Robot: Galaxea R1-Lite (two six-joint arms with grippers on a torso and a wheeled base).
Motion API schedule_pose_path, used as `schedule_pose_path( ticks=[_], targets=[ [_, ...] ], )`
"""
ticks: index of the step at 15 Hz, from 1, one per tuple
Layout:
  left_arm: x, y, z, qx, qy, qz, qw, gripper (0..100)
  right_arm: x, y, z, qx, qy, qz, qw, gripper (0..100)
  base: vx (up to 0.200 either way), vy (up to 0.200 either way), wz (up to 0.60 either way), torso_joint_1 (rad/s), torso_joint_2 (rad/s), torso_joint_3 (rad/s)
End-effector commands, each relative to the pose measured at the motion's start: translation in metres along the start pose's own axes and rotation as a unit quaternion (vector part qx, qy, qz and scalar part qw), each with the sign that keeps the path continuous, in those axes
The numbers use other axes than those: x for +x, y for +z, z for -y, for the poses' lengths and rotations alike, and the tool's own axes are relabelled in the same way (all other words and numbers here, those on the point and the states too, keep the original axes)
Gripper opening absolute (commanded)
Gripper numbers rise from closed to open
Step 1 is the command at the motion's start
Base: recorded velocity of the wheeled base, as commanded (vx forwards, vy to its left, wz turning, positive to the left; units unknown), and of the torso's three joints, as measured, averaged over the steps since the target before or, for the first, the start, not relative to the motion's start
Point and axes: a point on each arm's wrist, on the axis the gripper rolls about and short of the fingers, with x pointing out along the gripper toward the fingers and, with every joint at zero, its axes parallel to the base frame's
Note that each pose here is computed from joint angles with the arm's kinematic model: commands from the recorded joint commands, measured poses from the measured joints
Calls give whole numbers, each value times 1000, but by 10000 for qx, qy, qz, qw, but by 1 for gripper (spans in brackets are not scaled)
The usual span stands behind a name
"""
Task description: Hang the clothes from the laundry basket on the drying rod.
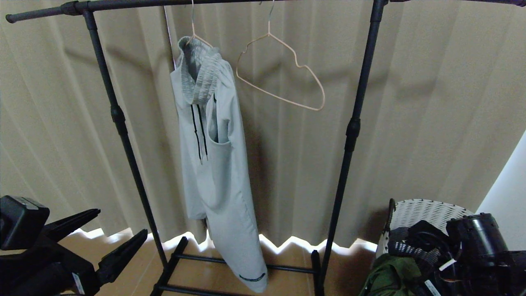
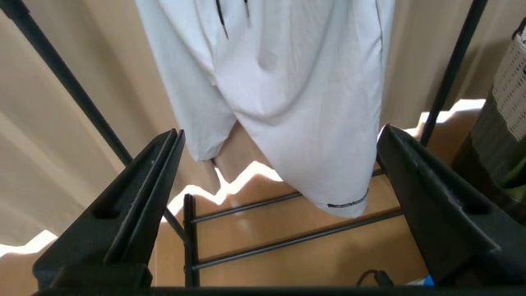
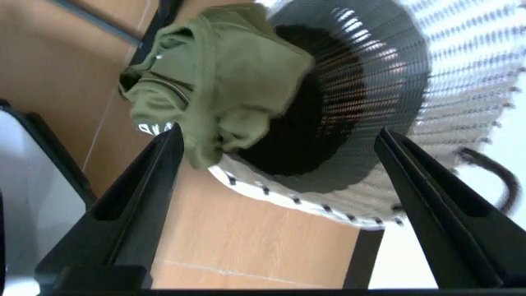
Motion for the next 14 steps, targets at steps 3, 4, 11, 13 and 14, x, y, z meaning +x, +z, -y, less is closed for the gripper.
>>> schedule_pose_path(
  ticks=[3, 4, 11, 13, 14],
  targets=[
    [-2, 2, 0, 3, 9, 74, 10000, 100, 30, 10, -7, -133, 122, -371, 9991, 100, 0, 0, 0, 0, 0, 0],
    [-2, 0, 0, 2, 4, 43, 10000, 100, 35, 15, -7, -128, 113, -383, 9991, 100, 0, 0, 0, 0, 0, 0],
    [-3, 0, 0, 10, 5, 51, 10000, 100, 64, 24, -4, -43, -275, -494, 9984, 100, 0, 0, 0, 0, 0, 0],
    [-3, 0, 0, 10, -2, 52, 10000, 100, 68, 25, -5, -29, -311, -450, 9985, 0, 0, 0, 0, 0, 0, 0],
    [-3, 0, 0, 10, -1, 60, 10000, 100, 69, 26, -5, -25, -315, -435, 9986, 0, 0, 0, 0, 0, 0, 0]
  ],
)
